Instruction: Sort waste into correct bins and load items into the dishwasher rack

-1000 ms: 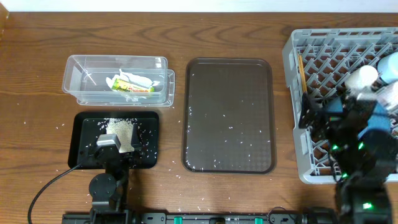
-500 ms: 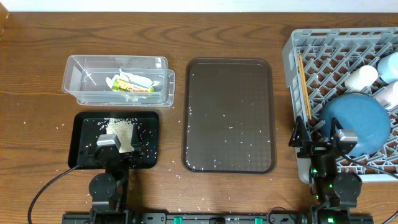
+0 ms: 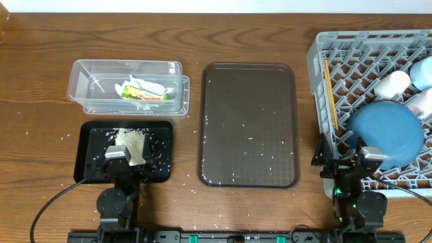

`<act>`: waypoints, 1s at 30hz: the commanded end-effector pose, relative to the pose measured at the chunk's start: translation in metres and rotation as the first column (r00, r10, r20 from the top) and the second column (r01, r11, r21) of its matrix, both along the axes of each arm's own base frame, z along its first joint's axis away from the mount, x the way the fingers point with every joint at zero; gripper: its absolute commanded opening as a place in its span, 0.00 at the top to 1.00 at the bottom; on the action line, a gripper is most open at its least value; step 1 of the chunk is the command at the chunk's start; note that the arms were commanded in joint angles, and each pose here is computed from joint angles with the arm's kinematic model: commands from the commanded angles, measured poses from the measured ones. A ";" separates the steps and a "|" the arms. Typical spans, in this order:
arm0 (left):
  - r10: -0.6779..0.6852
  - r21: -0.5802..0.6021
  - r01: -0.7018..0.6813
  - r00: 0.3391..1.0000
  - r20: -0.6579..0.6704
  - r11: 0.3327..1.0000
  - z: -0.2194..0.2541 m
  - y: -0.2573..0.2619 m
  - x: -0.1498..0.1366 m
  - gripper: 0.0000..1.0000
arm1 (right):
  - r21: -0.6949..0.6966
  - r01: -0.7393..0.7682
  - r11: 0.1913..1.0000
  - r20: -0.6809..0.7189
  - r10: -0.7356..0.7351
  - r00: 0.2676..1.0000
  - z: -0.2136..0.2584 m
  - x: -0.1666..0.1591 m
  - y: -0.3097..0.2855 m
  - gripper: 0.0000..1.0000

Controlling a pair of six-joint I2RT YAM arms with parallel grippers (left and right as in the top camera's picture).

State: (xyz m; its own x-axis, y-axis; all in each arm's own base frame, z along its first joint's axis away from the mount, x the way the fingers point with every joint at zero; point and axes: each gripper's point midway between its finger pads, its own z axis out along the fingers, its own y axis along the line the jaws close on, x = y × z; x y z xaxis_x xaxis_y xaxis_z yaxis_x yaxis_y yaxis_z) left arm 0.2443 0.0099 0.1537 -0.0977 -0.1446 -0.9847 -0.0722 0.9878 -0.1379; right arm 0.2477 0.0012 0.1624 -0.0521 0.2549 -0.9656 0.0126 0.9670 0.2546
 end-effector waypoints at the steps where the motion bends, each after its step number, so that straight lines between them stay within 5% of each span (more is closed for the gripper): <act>1: 0.020 0.009 -0.020 0.999 -0.049 1.000 -0.017 0.004 -0.001 0.11 | -0.017 0.052 0.998 -0.010 -0.053 0.999 -0.003 -0.001 -0.008 0.01; 30: 0.020 0.009 -0.020 0.999 -0.049 1.000 -0.017 0.004 -0.001 0.11 | -0.043 0.035 0.998 -0.017 -0.036 0.999 -0.005 -0.001 -0.006 0.01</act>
